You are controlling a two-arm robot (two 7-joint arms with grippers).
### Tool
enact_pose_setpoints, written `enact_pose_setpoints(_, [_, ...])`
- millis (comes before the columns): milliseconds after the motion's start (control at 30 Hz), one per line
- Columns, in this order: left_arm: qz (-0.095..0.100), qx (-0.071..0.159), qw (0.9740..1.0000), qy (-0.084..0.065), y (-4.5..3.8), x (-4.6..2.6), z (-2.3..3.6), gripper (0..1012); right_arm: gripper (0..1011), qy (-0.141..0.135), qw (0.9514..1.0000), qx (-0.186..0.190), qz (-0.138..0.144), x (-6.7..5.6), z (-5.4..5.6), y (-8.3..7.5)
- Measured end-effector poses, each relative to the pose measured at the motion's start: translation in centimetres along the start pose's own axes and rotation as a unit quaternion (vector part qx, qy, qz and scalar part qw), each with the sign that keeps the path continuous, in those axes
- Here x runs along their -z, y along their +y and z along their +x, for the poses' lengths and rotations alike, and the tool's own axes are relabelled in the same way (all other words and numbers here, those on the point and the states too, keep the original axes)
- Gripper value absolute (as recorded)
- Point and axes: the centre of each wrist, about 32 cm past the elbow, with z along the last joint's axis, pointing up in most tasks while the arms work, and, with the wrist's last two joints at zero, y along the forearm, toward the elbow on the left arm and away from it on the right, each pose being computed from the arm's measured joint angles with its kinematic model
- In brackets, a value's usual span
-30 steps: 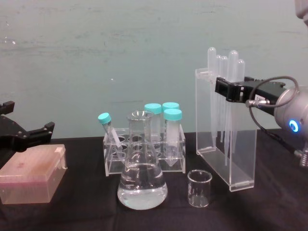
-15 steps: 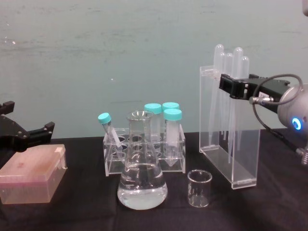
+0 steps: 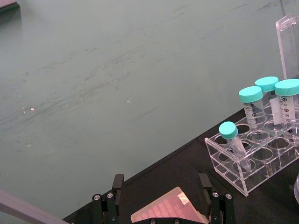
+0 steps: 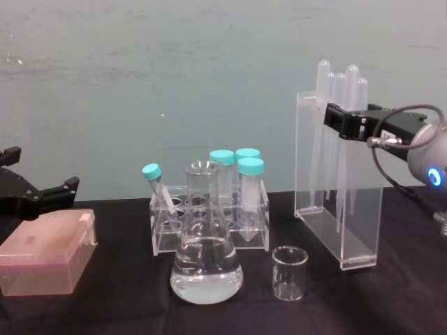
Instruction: Place the experimental apparatus aside using one hand.
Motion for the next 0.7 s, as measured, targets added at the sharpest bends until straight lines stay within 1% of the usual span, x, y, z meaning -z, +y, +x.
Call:
enact_pose_setpoints(333, [0.000, 0.000, 1.0000, 0.000, 0.00, 0.00, 0.00, 1000, 601, -0.006, 0.9999, 0.009, 0.005, 0.0, 0.3, 0.0])
enact_pose_setpoints(700, [0.000, 0.000, 1.0000, 0.000, 0.00, 0.00, 0.00, 1000, 601, -0.008, 0.9995, 0.028, 0.007, -0.1, 1.1, 0.0])
